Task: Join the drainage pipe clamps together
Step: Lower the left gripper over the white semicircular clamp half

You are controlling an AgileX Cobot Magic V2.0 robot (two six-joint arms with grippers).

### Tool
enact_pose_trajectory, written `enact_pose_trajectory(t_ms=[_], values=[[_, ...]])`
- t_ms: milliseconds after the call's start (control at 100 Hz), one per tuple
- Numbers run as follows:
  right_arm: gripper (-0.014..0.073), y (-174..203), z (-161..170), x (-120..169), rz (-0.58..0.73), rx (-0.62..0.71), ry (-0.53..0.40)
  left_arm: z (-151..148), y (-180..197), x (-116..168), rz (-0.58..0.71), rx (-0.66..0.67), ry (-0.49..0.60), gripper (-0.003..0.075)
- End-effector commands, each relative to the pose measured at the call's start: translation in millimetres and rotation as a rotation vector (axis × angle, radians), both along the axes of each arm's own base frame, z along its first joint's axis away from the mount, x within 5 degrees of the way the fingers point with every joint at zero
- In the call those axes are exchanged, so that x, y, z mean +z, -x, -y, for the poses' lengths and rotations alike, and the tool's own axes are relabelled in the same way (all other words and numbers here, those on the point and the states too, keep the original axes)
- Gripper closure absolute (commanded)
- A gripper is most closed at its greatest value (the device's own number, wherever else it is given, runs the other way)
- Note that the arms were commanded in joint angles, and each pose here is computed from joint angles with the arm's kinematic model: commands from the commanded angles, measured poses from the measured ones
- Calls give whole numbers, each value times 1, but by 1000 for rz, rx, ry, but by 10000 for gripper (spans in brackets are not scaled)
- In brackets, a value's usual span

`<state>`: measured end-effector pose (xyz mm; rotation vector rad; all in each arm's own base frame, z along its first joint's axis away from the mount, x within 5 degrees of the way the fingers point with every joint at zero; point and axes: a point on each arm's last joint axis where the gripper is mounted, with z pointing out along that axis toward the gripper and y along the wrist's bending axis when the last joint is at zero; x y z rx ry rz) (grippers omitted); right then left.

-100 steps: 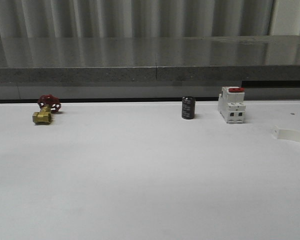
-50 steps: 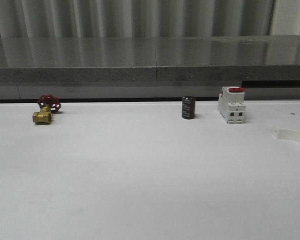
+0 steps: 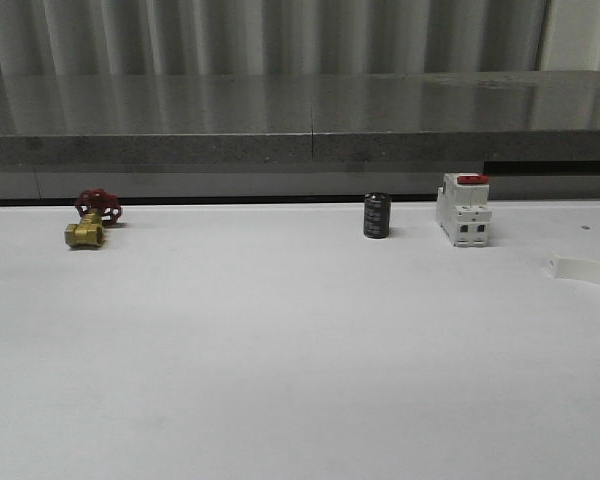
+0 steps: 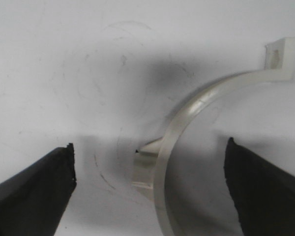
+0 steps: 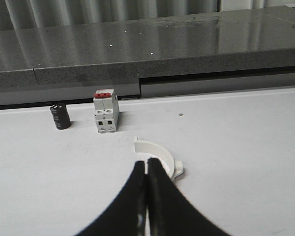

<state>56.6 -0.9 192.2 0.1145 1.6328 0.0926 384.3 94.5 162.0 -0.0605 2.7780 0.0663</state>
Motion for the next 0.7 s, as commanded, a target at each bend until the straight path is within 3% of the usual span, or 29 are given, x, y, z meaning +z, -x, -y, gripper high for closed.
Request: enact_pose_trajectory(t_ms=[0, 690], values=[[662, 2, 0, 13, 113, 0, 2, -2, -6, 28, 115, 1, -30, 124], [662, 2, 0, 13, 113, 0, 2, -2, -8, 12, 70, -8, -21, 128]])
